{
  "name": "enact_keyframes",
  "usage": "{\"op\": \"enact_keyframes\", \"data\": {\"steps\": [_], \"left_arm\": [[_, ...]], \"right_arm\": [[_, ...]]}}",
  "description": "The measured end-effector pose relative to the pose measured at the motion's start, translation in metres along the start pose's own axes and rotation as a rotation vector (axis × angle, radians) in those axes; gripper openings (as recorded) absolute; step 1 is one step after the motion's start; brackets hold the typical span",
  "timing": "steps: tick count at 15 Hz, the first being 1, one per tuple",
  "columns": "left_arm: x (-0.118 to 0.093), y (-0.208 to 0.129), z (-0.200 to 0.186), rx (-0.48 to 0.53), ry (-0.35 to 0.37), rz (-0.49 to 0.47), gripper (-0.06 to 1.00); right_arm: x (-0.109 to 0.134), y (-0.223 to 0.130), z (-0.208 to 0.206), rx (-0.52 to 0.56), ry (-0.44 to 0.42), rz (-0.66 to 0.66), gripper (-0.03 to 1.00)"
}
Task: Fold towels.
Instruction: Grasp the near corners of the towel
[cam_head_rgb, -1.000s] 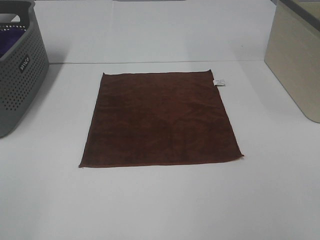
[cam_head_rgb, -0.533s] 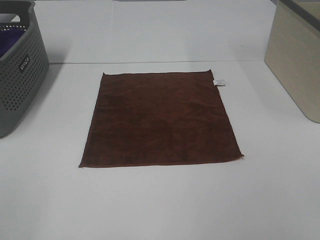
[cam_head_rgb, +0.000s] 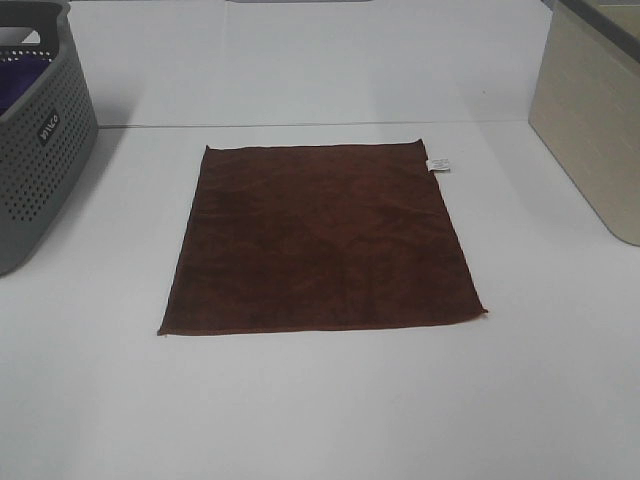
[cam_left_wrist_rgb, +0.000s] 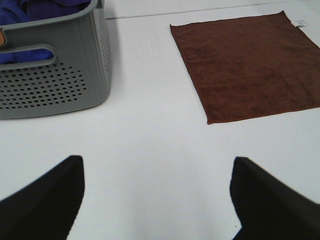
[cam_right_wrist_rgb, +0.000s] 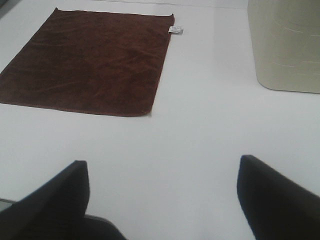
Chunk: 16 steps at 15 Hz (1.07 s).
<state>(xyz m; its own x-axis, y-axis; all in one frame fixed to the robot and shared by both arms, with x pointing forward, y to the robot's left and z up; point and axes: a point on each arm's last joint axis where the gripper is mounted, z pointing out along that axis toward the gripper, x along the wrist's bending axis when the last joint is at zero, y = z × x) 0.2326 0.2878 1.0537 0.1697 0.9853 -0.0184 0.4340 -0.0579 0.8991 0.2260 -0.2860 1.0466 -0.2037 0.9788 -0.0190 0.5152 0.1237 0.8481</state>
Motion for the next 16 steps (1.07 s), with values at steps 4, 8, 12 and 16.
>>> {"op": "enact_keyframes", "data": {"steps": [4,8,12,16], "left_arm": [[0.0000,0.0000,0.0000,0.000,0.000,0.000,0.76],[0.0000,0.0000,0.0000,0.000,0.000,0.000,0.76],[0.0000,0.0000,0.0000,0.000,0.000,0.000,0.76],[0.0000,0.0000,0.0000,0.000,0.000,0.000,0.76]], "right_arm": [[0.0000,0.0000,0.0000,0.000,0.000,0.000,0.77],[0.0000,0.0000,0.0000,0.000,0.000,0.000,0.77],[0.0000,0.0000,0.0000,0.000,0.000,0.000,0.77],[0.0000,0.0000,0.0000,0.000,0.000,0.000,0.77]]}}
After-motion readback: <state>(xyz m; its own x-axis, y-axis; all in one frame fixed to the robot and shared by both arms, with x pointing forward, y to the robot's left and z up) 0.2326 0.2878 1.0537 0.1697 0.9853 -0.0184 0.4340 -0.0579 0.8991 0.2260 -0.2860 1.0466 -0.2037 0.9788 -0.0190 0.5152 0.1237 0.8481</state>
